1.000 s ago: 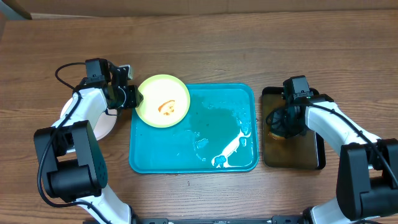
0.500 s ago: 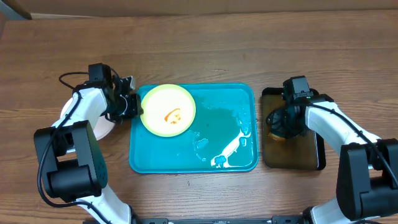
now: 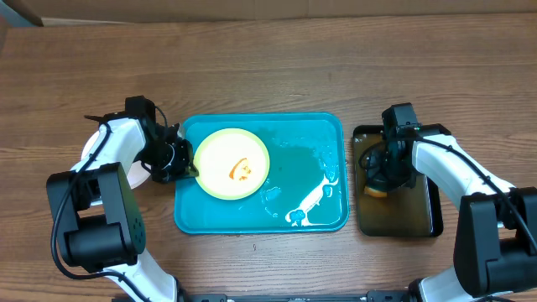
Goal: Clean dirty plates on tray and stack at the side
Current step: 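Grasp the yellow plate rim and pull it toward tray center, then pick up the sponge with the right gripper and carry it to the yellow plate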
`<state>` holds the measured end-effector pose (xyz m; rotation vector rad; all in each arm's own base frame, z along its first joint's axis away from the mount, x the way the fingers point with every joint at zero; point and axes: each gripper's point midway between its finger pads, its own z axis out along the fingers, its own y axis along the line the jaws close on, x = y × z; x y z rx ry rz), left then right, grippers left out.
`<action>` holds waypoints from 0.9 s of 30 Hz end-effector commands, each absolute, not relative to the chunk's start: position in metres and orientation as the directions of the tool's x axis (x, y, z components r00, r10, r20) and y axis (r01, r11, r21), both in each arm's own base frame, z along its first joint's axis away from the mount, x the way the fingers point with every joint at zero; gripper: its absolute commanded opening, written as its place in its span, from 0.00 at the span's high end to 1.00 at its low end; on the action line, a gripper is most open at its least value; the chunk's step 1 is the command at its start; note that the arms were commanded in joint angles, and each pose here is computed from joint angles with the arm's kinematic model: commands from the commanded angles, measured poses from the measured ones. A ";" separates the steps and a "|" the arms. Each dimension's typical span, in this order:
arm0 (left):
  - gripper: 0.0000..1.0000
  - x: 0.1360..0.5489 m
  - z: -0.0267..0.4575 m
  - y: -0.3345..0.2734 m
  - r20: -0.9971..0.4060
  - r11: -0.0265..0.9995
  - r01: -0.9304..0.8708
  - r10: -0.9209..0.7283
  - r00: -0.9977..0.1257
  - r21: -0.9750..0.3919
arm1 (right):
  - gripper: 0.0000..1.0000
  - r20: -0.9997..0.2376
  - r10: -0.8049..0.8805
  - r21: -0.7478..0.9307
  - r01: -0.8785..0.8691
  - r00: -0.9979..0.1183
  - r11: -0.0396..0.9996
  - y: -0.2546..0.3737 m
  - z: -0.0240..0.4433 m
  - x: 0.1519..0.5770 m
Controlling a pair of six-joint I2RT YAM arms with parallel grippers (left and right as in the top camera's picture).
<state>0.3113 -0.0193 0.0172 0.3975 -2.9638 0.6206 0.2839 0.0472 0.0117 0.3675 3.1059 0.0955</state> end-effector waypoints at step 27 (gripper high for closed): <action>0.96 0.300 0.066 -0.077 -0.042 0.995 -0.080 -0.082 -0.996 -0.061 | 0.96 -0.162 0.275 0.130 0.255 -0.948 0.958 0.049 0.000 0.293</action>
